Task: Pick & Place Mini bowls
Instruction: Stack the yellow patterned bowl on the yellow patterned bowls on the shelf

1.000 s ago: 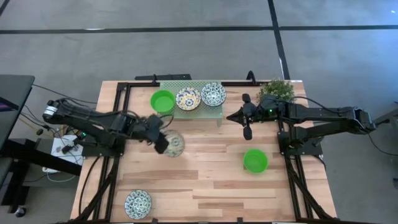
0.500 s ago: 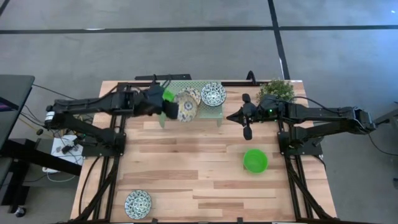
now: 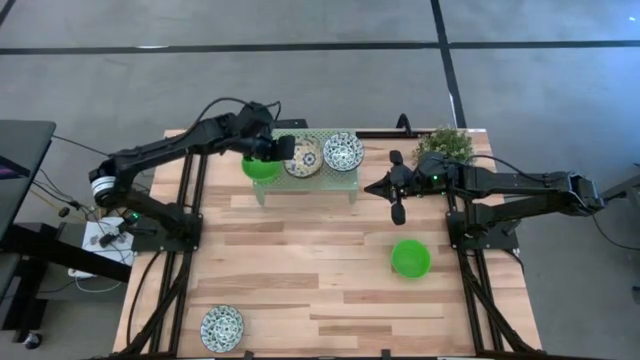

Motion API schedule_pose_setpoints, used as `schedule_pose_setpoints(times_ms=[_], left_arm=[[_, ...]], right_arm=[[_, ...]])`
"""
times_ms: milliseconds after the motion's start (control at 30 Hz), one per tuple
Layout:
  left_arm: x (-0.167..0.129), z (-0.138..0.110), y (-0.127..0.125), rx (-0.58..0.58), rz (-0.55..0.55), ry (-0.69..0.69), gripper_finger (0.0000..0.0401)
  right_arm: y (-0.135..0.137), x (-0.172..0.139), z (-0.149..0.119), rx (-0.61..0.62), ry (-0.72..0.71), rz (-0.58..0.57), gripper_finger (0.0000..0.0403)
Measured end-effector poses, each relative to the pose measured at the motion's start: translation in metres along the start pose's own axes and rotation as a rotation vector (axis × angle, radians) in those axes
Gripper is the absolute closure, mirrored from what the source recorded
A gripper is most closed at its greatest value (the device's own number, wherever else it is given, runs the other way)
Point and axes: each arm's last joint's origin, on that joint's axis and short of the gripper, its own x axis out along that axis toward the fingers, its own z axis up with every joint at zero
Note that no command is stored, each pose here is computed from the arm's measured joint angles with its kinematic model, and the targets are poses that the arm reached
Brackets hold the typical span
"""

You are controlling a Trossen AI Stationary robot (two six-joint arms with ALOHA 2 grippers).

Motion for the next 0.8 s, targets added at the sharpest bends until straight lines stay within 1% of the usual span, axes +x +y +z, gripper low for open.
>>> schedule_pose_setpoints(times_ms=[167,300,367,467,633,800], left_arm=[[-0.003,0.008,0.007,-0.017,0.008,-0.018,0.0389],[-0.006,0.006,0.008,-0.019,0.022,-0.005,0.0389],[-0.006,0.002,0.011,-0.023,0.060,0.023,0.0389],[-0.005,0.000,0.014,-0.024,0.113,0.018,0.0389],[-0.005,0.001,0.014,-0.024,0.112,0.013,0.0386],[-0.005,0.001,0.014,-0.025,0.114,0.014,0.0372]], right_arm=[[0.000,0.000,0.000,-0.001,0.000,0.000,0.0398],[0.000,0.000,0.000,-0.001,0.000,0.000,0.0398],[0.000,0.000,0.000,-0.001,0.000,0.000,0.0398],[0.000,0.000,0.000,-0.001,0.000,0.000,0.0398],[0.000,0.000,0.000,-0.001,0.000,0.000,0.0398],[0.000,0.000,0.000,-0.001,0.000,0.000,0.0398]])
